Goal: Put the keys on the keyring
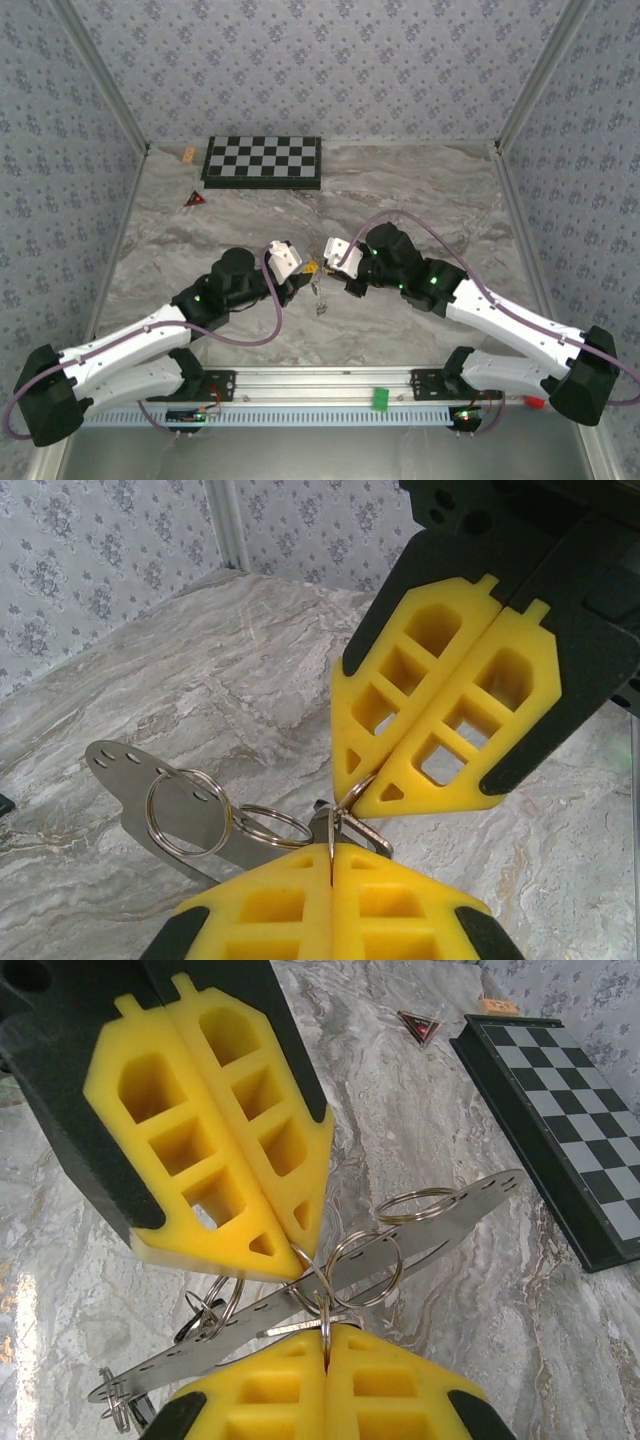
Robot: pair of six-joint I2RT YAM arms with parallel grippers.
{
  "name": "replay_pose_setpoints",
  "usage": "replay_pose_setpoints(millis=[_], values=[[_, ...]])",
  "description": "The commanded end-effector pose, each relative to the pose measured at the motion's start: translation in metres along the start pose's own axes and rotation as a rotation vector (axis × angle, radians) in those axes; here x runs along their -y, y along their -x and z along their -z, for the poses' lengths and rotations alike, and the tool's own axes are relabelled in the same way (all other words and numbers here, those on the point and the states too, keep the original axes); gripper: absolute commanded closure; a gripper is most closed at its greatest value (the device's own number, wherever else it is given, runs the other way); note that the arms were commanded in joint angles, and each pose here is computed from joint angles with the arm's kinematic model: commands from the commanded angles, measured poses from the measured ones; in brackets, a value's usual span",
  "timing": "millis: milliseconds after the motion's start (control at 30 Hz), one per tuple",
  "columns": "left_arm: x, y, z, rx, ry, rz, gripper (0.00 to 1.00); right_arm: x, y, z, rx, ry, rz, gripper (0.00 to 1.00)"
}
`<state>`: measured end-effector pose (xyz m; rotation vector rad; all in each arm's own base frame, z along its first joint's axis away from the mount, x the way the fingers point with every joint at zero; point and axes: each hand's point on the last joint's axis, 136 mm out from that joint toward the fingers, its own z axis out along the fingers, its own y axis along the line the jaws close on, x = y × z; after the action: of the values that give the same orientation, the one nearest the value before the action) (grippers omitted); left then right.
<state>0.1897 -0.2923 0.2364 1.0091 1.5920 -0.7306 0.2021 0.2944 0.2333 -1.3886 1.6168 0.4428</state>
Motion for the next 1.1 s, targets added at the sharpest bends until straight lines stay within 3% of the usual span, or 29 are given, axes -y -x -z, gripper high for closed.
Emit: replay_pose_setpoints(millis=[0, 733, 1067], values=[[0.006, 0.013, 0.001, 0.035, -0.027, -0.016, 1.0, 0.007, 0.017, 0.005, 0.031, -0.026, 0.026, 1.0], [0.0, 0.011, -0.001, 0.008, 0.002, 0.001, 1.0, -0.005, 0.01, -0.001, -0.013, -0.046, 0.131, 1.0], [-0.003, 0.022, 0.01, 0.075, 0.032, 0.013, 1.0, -0.01, -0.01, -0.008, -0.086, -0.039, 0.151, 1.0]])
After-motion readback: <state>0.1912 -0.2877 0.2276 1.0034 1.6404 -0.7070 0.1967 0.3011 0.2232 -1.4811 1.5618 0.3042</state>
